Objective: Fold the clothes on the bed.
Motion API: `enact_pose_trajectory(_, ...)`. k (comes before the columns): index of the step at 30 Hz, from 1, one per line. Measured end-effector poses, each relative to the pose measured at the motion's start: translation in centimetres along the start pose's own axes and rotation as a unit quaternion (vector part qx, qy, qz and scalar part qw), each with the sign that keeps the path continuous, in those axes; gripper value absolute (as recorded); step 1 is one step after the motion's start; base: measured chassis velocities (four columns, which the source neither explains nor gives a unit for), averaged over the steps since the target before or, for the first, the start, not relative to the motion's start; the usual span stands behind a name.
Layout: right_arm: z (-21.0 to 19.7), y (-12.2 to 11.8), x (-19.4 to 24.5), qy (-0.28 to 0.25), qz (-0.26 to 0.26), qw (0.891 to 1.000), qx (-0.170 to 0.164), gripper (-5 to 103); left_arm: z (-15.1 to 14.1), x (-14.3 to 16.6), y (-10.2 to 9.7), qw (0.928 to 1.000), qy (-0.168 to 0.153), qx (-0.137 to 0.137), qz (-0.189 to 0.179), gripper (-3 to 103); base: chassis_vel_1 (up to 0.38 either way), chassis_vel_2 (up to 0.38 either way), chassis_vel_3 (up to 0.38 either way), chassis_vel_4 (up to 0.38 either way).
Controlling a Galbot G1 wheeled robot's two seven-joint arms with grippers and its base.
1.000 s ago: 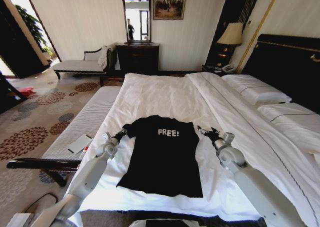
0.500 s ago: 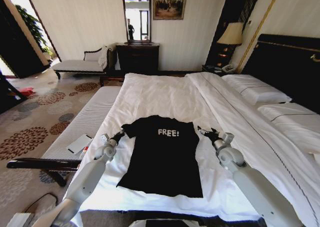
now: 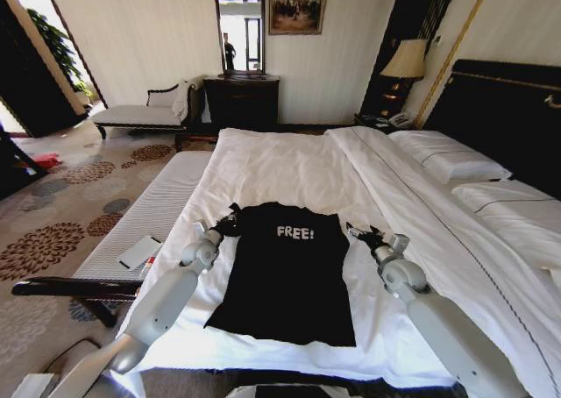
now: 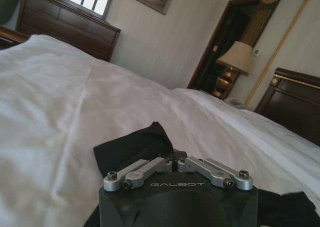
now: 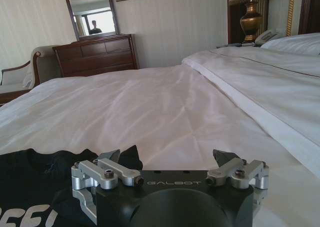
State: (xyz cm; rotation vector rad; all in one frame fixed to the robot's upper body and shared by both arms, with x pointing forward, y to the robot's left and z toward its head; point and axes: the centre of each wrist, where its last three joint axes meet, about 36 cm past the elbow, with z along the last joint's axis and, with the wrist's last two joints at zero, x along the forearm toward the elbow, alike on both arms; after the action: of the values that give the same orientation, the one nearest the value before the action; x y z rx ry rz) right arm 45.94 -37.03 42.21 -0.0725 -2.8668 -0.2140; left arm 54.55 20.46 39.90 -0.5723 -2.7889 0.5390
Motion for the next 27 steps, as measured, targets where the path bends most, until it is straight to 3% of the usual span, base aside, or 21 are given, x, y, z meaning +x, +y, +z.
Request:
enact_pose_trajectory(9, -0.3, -0.5, 0.0, -0.003, 0.000, 1.000, 0.001, 100, 3.3, -1.9, -2.3, 0.9987, 0.040, -0.027, 0.017, 0, 0.000, 0.000, 0.000, 0.000)
enact_pose_trajectory(19, -0.1, -0.6, 0.2, -0.002, 0.001, 1.000, 0.000, 100, 5.2, -3.5, -4.2, 0.9978, 0.058, -0.024, 0.019, -3, 0.000, 0.000, 0.000, 0.000)
enact_pose_trajectory(23, 0.0, -0.4, 0.2, -0.002, -0.001, 1.000, -0.002, 100, 5.0, -2.3, -3.9, 0.9976, 0.064, -0.026, 0.010, 13, 0.000, 0.000, 0.000, 0.000)
enact_pose_trajectory(26, 0.1, -0.3, 0.2, -0.002, -0.002, 1.000, -0.003, 100, 4.5, -1.8, -3.6, 0.9980, 0.058, -0.025, 0.005, 18, 0.000, 0.000, 0.000, 0.000)
enact_pose_trajectory(27, 0.2, -0.1, 0.1, -0.001, -0.003, 1.000, -0.003, 100, 3.9, -1.1, -3.5, 0.9984, 0.051, -0.024, 0.003, 29, 0.000, 0.000, 0.000, 0.000)
